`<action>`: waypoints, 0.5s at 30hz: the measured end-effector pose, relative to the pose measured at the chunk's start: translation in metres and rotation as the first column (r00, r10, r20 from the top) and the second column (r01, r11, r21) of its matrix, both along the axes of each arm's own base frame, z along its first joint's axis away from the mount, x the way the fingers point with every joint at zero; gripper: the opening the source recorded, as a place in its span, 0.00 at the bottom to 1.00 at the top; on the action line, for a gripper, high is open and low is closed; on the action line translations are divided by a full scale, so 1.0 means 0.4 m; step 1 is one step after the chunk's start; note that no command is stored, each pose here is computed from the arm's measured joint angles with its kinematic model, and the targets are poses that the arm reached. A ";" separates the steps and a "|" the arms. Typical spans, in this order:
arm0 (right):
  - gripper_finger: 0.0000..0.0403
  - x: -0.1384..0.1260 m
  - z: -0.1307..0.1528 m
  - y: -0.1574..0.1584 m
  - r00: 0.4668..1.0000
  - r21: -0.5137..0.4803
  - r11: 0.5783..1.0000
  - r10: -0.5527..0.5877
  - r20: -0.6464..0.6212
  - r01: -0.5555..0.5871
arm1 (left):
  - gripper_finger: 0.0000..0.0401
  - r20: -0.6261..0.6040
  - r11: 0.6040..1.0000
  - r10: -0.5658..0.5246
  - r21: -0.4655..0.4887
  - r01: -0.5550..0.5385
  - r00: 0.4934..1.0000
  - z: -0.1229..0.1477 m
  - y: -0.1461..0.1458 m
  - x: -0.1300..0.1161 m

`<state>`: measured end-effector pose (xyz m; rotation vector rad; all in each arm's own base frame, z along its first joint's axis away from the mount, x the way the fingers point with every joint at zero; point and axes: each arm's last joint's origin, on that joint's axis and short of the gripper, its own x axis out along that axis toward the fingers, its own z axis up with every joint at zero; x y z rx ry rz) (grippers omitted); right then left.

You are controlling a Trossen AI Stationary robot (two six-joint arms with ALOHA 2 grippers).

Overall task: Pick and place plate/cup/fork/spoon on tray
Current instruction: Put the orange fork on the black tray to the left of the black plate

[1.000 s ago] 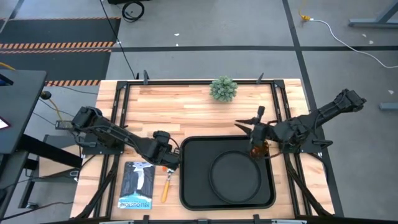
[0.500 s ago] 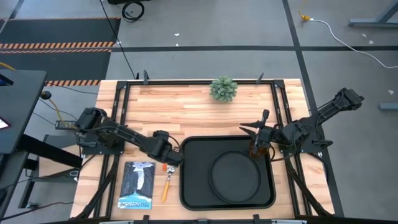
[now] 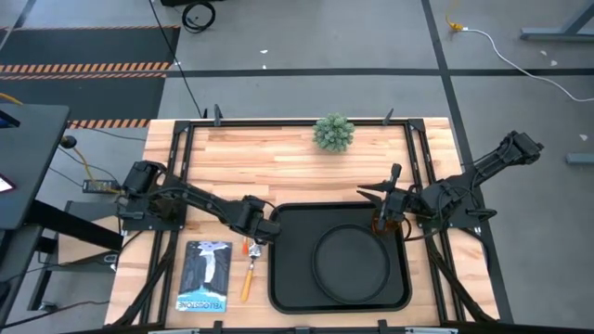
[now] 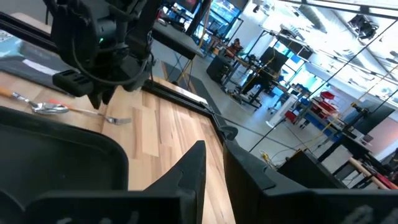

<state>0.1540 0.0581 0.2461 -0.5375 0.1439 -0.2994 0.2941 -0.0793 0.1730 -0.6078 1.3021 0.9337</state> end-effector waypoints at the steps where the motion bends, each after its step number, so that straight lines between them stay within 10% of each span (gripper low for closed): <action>1: 0.16 0.000 0.001 0.000 1.000 0.001 1.000 0.000 0.002 0.000 | 0.32 0.001 1.000 -0.002 0.006 0.002 1.000 0.000 0.000 0.000; 15: 0.16 -0.001 0.007 0.001 1.000 0.007 1.000 0.004 0.026 -0.004 | 0.41 0.081 0.966 0.220 0.117 -0.229 0.972 -0.014 -0.001 -0.001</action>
